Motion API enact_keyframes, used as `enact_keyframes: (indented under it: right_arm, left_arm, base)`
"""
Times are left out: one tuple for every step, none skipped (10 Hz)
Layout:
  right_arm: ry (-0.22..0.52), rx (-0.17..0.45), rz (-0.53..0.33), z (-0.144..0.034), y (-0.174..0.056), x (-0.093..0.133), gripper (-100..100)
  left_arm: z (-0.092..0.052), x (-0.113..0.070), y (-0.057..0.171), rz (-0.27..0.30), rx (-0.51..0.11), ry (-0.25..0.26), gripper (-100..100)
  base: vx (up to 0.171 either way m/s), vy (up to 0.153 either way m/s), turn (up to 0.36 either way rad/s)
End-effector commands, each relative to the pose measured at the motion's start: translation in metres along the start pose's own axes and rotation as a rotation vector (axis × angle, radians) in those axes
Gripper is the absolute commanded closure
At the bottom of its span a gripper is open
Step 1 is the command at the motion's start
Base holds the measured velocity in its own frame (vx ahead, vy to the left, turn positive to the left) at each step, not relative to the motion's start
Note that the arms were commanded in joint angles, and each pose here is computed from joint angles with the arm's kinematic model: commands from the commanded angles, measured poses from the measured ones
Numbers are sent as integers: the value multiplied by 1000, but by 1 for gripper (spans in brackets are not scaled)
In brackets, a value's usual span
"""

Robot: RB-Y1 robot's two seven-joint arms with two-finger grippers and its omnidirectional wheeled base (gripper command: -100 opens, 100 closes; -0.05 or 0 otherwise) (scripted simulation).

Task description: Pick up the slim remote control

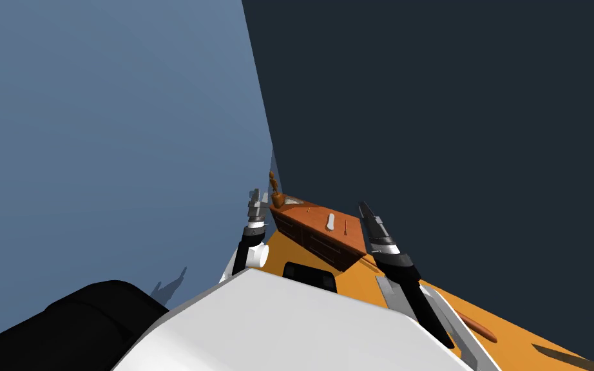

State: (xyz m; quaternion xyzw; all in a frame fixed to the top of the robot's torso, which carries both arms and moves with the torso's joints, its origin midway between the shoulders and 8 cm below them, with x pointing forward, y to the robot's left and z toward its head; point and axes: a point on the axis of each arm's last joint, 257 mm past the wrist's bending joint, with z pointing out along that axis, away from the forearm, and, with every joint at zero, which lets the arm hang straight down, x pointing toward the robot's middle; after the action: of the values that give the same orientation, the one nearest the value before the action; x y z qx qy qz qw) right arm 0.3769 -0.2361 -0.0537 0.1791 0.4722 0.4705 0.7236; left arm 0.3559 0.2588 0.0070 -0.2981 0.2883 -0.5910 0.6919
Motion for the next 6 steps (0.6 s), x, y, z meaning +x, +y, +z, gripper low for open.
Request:
enact_keyframes:
  right_arm:
    - [71,17,-108,-3,-19,12,-100]
    - [86,30,-117,-6,-26,15,-100]
    - [144,49,-197,-12,-44,23,-100]
    - [187,62,-269,-16,-59,27,-100]
    - [209,72,-288,-20,-66,31,-100]
    - [263,77,-375,-25,-80,34,-100]
  left_arm:
    - [0,0,0,0,0,0,0]
    - [0,0,0,0,0,0,0]
    - [0,0,0,0,0,0,0]
    - [0,0,0,0,0,0,0]
    - [0,0,0,0,0,0,0]
    - [0,0,0,0,0,0,0]
  base:
    - [-73,-61,253]
    - [-57,-51,116]
    - [-46,-49,188]
    - [-69,-66,338]
    - [-58,-51,109]
    - [-48,-48,208]
